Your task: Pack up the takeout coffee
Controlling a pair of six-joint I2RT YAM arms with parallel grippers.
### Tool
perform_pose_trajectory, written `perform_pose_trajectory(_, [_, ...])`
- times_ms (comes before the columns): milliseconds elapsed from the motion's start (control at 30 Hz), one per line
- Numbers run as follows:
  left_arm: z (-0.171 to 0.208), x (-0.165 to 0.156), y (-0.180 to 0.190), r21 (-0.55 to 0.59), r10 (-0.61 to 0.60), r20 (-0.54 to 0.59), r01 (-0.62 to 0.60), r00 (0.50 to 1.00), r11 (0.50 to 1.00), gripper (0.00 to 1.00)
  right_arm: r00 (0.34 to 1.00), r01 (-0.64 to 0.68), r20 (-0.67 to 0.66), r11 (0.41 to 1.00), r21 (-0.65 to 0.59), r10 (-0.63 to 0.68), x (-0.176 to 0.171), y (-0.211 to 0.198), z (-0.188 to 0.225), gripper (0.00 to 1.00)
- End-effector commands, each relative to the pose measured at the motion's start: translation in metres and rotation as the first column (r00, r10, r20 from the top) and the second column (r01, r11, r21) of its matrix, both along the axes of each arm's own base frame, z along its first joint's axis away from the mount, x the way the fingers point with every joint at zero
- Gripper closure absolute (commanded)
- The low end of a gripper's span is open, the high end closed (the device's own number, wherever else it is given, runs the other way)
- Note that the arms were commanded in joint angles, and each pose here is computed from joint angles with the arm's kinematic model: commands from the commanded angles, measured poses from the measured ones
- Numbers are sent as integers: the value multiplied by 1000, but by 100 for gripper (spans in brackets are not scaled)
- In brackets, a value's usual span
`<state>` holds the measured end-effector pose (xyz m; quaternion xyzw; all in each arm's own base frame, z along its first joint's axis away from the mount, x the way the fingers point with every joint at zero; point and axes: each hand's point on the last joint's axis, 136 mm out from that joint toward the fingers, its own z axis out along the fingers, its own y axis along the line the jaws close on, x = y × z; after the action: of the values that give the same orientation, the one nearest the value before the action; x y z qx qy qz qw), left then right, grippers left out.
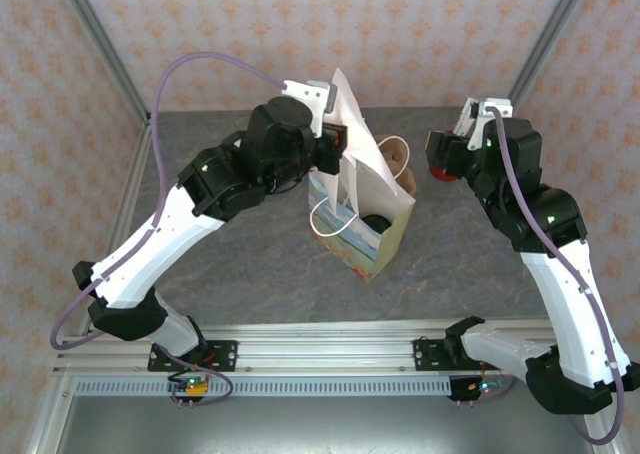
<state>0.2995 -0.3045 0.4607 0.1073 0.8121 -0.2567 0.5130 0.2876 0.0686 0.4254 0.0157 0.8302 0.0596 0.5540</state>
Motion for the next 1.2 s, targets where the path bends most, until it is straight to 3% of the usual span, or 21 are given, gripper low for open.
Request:
perform_pose_trajectory(0, [22,-10,-1,-52,29,44,-27,999,998,100,1000,-1,-8,1000,-8,1,-3,-3,-3,25])
perform_pose_trajectory(300, [15,-12,-12,-10,52,46,-51,998,999,100,1000,-3,-3,1000,-11,3,-7,-5,-5,24])
perform_pose_trajectory(600, [-11,-6,-5,102,99,34,-102,995,990,100,998,-46,-31,999,5,46,-11,2,-12,24])
perform_pose_trajectory(733, [-14,-12,7,140,113,47,-118,993,983,100,972,-216,-81,975,58,221,-13,35,-21,28])
perform_pose_trajectory(900, [-21,-20,18,196,132,59,-141,989,970,100,875,-431,-131,874,223,465,-19,89,-33,35])
perform_pose_trajectory(1067, [-18,-29,23,158,132,67,-141,989,977,100,854,-406,-228,874,266,467,-5,103,-64,43])
perform_pose_trajectory(1167, [-16,-32,21,132,119,68,-127,991,983,100,813,-437,-258,839,323,522,-1,122,-78,48])
